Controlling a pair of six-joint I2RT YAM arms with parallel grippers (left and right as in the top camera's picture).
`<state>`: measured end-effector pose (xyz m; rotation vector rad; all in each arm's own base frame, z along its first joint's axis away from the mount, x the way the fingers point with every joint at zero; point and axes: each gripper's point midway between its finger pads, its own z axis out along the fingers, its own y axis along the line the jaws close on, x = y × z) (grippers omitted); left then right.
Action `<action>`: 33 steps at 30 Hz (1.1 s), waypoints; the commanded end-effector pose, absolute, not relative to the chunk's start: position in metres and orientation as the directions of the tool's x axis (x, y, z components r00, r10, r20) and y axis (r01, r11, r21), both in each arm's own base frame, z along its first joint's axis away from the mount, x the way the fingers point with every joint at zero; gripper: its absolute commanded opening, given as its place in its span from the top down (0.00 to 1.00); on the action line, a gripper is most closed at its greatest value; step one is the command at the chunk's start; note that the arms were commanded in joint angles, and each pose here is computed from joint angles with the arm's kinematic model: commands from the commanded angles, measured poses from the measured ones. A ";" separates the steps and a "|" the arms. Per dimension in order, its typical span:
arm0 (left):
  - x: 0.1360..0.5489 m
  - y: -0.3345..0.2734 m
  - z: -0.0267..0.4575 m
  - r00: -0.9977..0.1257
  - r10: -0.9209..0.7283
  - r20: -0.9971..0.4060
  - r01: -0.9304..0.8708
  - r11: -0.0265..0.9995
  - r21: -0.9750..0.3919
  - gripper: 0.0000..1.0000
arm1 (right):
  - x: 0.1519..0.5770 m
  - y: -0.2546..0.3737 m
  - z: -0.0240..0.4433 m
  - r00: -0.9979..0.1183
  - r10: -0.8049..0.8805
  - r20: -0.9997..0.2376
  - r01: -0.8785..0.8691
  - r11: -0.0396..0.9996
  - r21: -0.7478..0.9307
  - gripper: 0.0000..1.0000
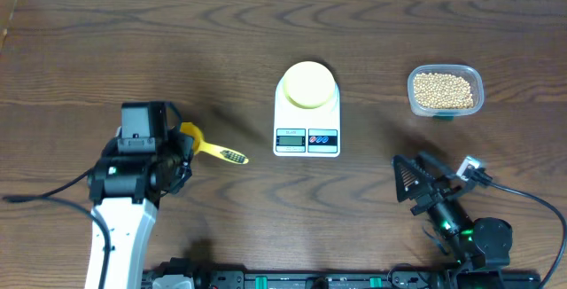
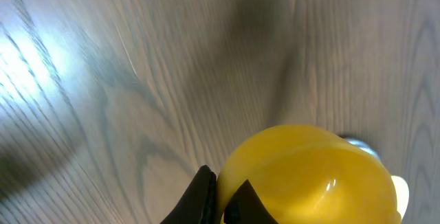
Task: Scoop item into bowl and weigh 50g on scale
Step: 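Lift the scoop with the left gripper toward the right gripper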
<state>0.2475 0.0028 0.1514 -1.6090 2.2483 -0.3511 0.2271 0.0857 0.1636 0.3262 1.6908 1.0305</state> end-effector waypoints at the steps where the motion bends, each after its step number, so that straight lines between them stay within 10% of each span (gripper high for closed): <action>1: 0.252 -0.020 0.142 -0.327 -0.945 0.003 -0.866 0.298 -0.401 0.93 | 0.213 0.108 0.162 -0.550 0.697 -0.460 -0.241 0.395 0.886 0.01; 12: 0.255 -0.075 0.129 -0.490 -0.865 0.106 -0.818 0.415 -0.398 0.93 | 0.213 0.108 0.184 -0.502 0.701 -0.507 -0.328 0.388 0.861 0.01; 33: 0.276 -0.113 0.141 -0.605 -0.796 -0.004 -0.687 0.524 -0.502 0.93 | 0.212 0.173 0.214 -0.799 0.444 -0.406 -0.290 0.307 0.906 0.07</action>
